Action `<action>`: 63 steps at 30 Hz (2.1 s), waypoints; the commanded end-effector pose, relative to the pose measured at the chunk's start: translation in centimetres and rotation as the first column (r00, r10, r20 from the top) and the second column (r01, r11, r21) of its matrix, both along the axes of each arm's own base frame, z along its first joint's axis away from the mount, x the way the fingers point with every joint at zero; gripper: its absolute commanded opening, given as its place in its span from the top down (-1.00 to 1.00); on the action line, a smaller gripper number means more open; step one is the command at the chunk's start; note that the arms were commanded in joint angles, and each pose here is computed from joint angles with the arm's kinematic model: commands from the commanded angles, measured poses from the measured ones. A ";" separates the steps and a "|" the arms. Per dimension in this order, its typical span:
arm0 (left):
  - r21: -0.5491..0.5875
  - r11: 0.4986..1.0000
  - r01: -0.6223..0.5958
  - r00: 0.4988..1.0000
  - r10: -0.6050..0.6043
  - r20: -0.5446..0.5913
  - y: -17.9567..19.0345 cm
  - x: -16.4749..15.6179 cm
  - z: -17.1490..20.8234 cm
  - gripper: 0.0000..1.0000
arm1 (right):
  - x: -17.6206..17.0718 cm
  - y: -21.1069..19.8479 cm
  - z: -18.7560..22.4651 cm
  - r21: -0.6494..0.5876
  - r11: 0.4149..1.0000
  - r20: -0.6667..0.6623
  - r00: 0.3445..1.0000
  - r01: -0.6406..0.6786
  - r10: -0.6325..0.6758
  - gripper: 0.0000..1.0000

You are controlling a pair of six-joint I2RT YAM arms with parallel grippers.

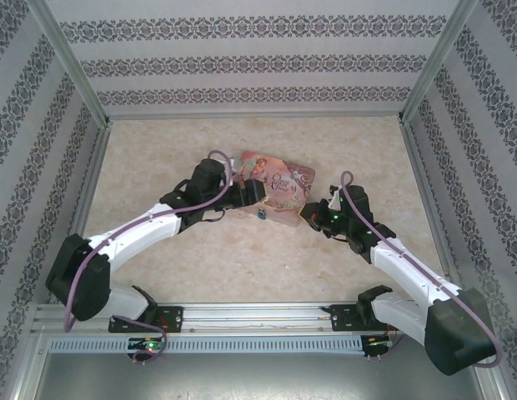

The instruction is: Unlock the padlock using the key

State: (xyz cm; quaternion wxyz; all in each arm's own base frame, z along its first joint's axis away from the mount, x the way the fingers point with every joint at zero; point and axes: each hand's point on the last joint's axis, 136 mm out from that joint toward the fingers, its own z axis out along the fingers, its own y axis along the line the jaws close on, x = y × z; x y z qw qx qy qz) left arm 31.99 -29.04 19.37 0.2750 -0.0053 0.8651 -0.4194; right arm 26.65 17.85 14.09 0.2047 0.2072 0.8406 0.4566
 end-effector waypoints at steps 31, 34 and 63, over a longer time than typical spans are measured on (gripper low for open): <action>-0.080 0.985 0.152 0.988 -0.154 -0.022 -11.3 0.1 -0.8 0.11 | -0.6 0.8 1.8 0.050 0.998 0.068 0.997 -0.027 0.023 1.00; -0.082 0.985 0.154 0.987 -0.157 -0.026 -11.4 0.2 -1.0 0.21 | -0.7 0.9 1.9 0.052 0.998 0.070 0.997 -0.031 0.027 1.00; -0.116 0.930 0.348 0.882 -0.284 0.375 -5.1 -2.3 10.9 1.00 | -0.9 0.6 14.4 0.163 0.931 0.542 0.818 -0.327 0.193 -0.07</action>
